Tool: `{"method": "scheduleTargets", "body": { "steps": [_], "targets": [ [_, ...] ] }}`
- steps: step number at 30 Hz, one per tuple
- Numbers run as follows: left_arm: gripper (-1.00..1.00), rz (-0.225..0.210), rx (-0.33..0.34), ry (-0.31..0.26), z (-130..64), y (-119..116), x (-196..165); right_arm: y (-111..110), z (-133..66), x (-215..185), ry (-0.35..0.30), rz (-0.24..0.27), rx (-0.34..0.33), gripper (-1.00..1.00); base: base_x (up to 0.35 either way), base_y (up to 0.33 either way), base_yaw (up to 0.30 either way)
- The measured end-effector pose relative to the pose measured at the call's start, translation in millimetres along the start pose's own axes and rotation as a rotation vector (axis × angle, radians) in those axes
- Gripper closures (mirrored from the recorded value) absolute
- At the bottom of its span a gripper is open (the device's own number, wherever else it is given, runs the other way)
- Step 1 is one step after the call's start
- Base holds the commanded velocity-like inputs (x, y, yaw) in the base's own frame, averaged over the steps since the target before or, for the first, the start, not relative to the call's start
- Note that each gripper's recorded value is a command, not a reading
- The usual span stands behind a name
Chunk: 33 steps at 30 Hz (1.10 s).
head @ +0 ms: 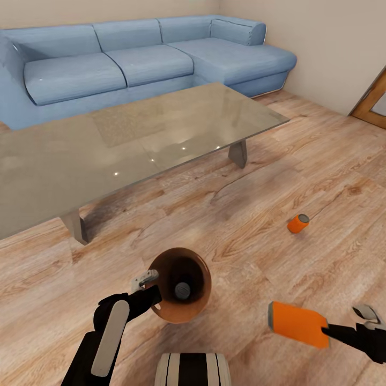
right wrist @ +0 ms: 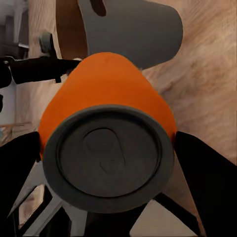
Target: Put the three can of soda from the living room inside the tash can in the kitchen.
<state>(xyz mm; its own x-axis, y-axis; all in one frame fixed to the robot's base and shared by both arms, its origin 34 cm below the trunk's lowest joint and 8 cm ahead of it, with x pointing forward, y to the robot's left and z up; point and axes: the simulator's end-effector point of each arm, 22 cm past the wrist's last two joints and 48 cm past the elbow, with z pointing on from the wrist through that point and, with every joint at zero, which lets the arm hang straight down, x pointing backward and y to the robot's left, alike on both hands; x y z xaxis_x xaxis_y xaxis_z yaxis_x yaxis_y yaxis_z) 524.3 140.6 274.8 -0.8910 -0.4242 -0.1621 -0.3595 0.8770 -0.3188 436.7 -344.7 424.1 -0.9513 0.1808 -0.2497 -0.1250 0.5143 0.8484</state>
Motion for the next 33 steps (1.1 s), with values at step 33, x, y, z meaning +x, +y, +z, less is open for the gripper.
{"method": "scheduleTargets", "body": {
  "steps": [33],
  "targets": [
    [1.0, 0.0, -0.002, 0.0, 0.0, 0, 0, 188, 204.6, -20, -0.068, -0.008, -0.513, 1.0, 0.0, 0.0, 0.0]
  ]
}}
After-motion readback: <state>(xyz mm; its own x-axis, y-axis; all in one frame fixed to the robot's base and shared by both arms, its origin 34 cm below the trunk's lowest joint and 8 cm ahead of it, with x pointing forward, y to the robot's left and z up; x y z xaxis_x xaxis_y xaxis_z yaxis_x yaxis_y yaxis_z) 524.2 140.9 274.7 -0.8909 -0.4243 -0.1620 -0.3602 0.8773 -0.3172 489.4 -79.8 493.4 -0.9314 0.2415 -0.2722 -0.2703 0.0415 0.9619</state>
